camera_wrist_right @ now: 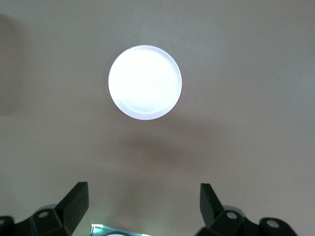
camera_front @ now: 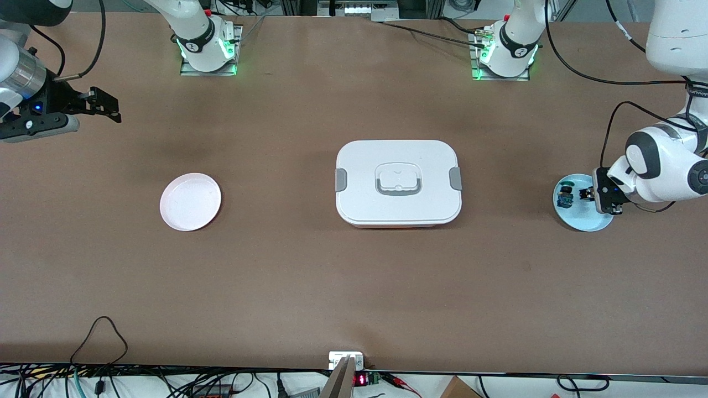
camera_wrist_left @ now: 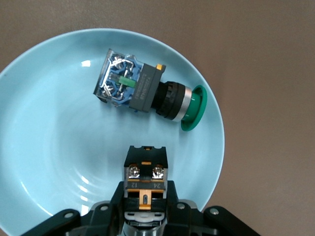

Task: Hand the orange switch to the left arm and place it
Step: 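Lower the switch onto the blue plate and open the left gripper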

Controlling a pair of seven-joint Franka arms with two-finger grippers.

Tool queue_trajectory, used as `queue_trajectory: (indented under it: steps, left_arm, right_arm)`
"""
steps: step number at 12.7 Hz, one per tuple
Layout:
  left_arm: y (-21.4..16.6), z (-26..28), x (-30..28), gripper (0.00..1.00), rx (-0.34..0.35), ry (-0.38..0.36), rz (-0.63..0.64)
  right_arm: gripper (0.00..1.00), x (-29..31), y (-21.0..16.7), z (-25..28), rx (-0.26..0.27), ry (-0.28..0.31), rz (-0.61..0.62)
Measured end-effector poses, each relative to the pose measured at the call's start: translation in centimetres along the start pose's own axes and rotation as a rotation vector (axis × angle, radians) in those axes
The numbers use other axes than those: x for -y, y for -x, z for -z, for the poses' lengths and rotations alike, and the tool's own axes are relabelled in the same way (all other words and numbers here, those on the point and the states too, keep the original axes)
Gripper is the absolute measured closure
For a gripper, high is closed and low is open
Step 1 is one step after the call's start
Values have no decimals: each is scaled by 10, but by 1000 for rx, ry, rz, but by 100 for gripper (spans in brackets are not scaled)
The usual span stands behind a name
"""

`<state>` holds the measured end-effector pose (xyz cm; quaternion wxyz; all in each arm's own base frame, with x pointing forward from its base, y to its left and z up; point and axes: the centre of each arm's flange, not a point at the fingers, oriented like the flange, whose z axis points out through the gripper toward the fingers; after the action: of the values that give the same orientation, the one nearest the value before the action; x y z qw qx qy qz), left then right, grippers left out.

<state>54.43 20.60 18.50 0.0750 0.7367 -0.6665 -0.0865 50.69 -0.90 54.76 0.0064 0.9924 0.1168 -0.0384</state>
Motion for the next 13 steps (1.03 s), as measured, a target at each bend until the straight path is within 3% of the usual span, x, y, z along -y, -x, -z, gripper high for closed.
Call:
queue_trajectory:
  steps: [1, 2, 5, 8, 10, 13]
  left_arm:
    - [-2, 0, 0, 66, -1, -1, -15]
    - [-6, 1, 2, 59, -2, -5, -29]
    - [-14, 15, 4, 30, -5, -30, -48]
    - [-15, 46, -1, 0, -16, -49, -51]
    - [-15, 75, -5, 0, -24, -71, -52]
    - [-17, 133, -10, 0, -21, -164, -60]
  right_arm:
    - [0, 3, -6, 7, -17, 7, 3]
    - [0, 3, -17, 13, -32, 11, 3]
    - [0, 0, -58, 18, -21, 1, -1]
    - [0, -1, -74, 9, 3, -2, -1]
    - [0, -1, -75, 11, 1, -2, 0]
    - [0, 0, -75, 13, -3, -1, 1]
